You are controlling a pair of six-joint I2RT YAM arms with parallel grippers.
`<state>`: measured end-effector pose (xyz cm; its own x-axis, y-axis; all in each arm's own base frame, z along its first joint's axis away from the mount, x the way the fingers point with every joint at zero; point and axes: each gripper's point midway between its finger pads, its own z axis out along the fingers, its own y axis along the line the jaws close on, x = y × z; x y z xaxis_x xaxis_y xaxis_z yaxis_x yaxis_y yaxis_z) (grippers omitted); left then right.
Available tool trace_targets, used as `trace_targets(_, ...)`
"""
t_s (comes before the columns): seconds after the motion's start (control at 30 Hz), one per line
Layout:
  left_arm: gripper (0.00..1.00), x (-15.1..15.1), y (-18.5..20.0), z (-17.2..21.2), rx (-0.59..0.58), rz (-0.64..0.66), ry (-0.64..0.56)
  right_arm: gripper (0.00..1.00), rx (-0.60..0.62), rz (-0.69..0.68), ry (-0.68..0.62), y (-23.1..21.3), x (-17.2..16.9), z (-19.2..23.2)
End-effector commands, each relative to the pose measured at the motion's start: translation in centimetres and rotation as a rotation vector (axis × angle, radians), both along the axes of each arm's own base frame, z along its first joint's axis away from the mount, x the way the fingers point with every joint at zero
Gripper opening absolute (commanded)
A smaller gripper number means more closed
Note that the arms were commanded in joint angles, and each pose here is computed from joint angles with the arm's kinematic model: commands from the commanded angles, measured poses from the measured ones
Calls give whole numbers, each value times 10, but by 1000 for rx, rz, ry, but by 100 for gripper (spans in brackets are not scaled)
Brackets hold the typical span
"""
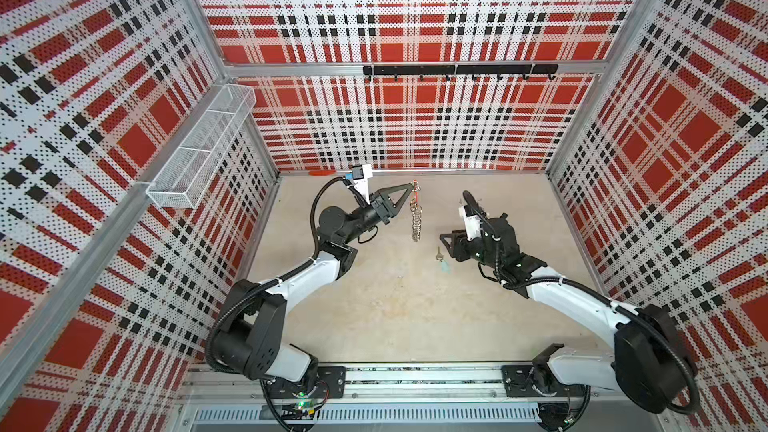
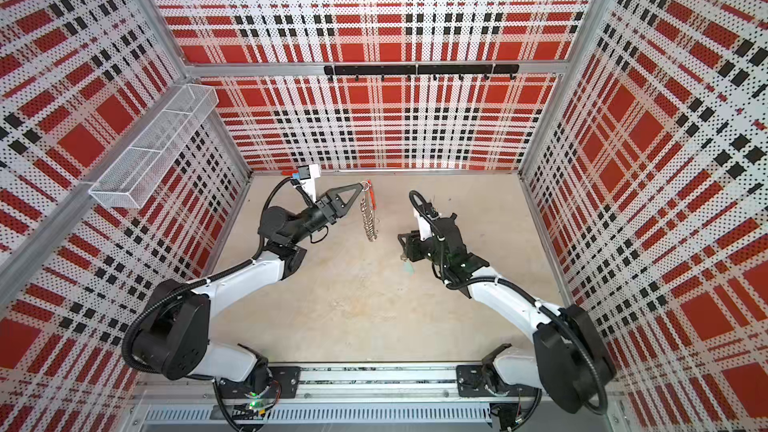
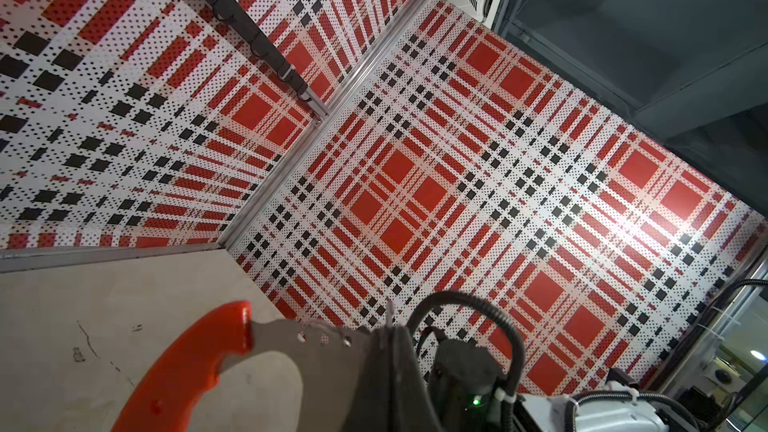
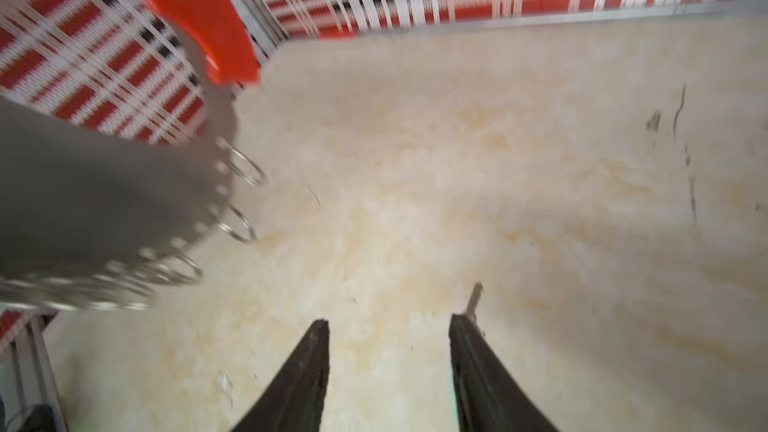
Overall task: Put the keys on the keyring
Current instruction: 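Release the plate with the right gripper and lower it to the mint-tagged key, then grasp the mint tag of the key with the right gripper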
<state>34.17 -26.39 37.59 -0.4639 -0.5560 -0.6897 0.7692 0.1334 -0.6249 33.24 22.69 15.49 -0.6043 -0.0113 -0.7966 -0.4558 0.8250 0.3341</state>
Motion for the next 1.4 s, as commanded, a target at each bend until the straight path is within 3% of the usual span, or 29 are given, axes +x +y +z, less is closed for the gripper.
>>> trace_targets(0.0,0,-3,2,6,3,5,-48,48,-93,10,69,-4,-2,-32)
trace_targets(0.43,0,-4,13,7,1,25,-43,39,-251,35,165,8,0,-99)
trace_targets(1.37,0,-6,11,11,5,23,-46,26,-359,4,170,12,18,-120)
